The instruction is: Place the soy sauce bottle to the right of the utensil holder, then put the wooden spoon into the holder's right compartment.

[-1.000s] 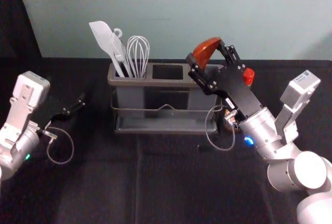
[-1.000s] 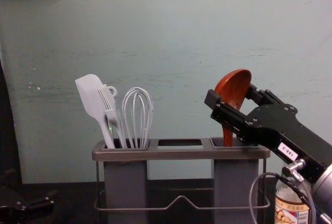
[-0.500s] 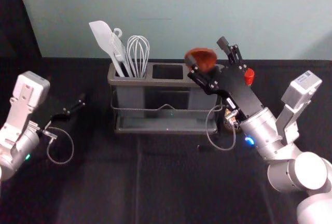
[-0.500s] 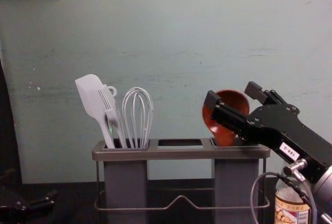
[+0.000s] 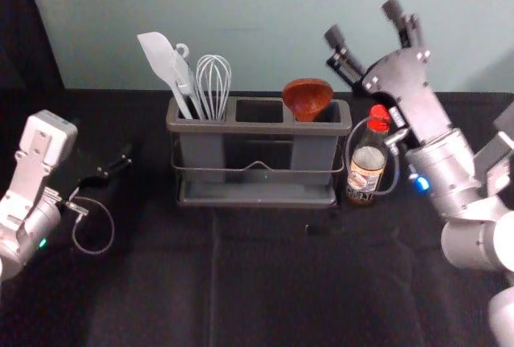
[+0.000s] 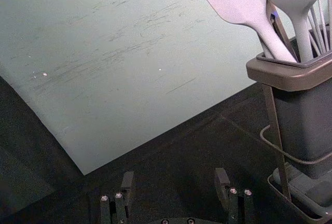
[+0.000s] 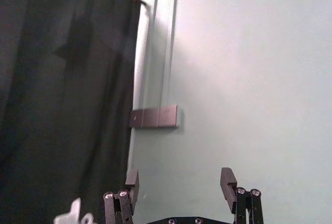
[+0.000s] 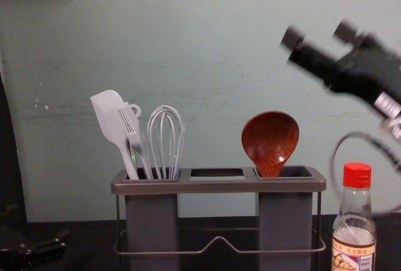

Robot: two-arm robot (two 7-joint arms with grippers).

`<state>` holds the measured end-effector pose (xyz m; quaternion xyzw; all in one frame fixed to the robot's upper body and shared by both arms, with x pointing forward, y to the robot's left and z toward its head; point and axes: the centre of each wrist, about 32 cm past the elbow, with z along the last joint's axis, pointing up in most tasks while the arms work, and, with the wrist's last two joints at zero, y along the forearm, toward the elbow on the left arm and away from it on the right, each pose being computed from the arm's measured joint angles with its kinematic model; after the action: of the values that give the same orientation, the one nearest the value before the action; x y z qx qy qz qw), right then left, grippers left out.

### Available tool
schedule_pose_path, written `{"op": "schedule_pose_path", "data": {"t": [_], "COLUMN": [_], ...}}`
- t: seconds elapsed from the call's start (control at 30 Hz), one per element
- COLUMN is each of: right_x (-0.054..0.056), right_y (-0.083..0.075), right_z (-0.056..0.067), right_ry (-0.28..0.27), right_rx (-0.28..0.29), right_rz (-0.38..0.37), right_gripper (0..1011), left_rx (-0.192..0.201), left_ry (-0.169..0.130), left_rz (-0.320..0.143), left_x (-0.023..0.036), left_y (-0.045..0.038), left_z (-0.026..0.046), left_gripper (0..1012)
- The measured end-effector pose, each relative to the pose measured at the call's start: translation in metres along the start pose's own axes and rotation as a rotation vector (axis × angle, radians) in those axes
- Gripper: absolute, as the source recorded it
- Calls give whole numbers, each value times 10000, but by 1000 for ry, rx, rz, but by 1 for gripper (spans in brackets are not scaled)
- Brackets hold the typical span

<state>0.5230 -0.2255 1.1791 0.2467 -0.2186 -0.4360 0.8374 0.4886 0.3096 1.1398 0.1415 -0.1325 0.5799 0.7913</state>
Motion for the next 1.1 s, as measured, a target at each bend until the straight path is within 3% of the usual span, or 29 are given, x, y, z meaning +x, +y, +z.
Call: {"op": "schedule_pose_path", "data": {"t": [0.3, 0.53, 0.7, 0.93, 1.07, 1.1], "right_x": [285, 529, 643, 724, 722, 711], "right_y": [-52, -270, -424, -640, -738, -765], "right_z": [332, 447, 451, 365, 294, 267], "right_ry": [-110, -167, -186, -198, -212, -216], "right_rx": [17, -36, -79, -213, -339, -396], "right_rz": [-44, -124, -169, -241, -275, -286], "right_gripper": [1002, 1002, 1002, 1002, 1002, 1002], "left_rx": [0, 0, 0, 0, 0, 0], "left_ry": [0, 0, 0, 0, 0, 0], "left_rz": [0, 0, 0, 0, 0, 0], "left_x": [0, 0, 0, 0, 0, 0], "left_y": [0, 0, 0, 0, 0, 0], "left_z": [0, 0, 0, 0, 0, 0], "left_gripper": [1000, 1000, 1000, 1000, 1000, 1000]}}
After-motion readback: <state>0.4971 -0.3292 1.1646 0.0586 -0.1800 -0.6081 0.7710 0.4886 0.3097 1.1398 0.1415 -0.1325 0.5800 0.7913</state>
